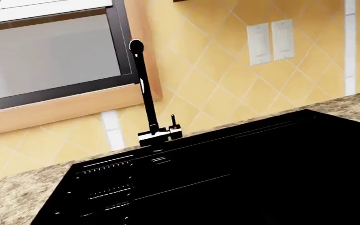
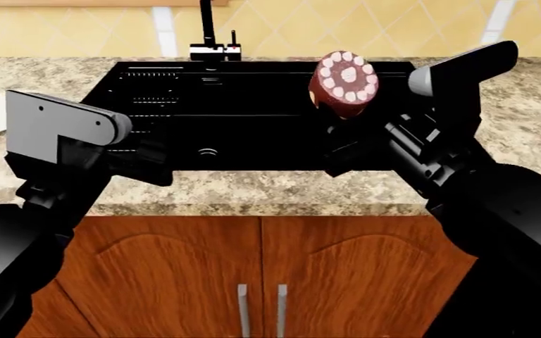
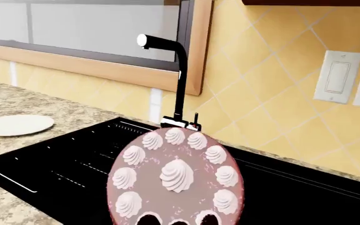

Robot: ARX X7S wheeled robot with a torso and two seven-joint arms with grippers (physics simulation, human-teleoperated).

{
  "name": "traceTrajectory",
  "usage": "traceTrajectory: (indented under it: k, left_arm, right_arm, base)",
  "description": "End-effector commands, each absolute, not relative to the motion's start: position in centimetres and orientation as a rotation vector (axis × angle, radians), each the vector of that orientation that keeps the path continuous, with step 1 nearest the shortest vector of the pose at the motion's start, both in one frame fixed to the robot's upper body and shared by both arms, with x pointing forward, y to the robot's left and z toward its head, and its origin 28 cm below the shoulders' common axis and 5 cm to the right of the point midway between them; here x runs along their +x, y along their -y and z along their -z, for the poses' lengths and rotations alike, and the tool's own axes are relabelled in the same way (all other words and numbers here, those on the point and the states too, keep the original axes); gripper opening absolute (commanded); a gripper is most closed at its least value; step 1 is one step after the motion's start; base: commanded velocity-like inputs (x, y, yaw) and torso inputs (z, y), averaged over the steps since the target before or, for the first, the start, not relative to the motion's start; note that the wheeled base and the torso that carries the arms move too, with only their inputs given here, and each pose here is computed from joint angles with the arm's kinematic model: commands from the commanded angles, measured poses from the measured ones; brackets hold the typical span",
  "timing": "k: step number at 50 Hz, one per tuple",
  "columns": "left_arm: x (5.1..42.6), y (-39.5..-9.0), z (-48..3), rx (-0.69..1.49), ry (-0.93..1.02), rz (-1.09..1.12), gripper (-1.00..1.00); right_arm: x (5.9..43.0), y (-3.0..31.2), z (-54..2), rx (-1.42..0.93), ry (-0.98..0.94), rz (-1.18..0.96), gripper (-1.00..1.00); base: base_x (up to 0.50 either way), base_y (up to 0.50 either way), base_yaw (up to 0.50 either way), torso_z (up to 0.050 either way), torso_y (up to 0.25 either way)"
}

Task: Move the dessert items from the plate to the tray.

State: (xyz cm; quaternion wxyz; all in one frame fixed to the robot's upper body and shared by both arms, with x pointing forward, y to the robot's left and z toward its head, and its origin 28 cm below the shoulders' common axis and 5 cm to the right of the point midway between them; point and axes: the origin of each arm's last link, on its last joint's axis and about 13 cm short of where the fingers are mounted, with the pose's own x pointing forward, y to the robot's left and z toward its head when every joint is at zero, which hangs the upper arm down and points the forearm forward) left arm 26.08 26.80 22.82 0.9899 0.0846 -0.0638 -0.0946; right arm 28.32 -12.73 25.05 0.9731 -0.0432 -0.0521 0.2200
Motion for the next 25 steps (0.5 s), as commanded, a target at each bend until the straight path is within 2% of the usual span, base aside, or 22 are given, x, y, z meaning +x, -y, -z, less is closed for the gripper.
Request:
traceTrajectory:
  k: [1, 25]
  left_arm:
    - [26.23, -26.54, -22.98, 0.177, 0.131, 0.198, 1.0]
    - [26.33, -26.53, -22.48, 0.178, 0.11, 0.202, 1.0]
  right_arm:
    - [28.13, 13.31, -24.78, -0.093, 0.122, -0.426, -1.0]
    - [28.51, 13.43, -23.82, -0.071, 0.115, -0.403, -1.0]
  base:
    - [-0.03, -0.5, 0.0, 0.0, 0.0]
    - [-0.03, -0.5, 0.0, 0.0, 0.0]
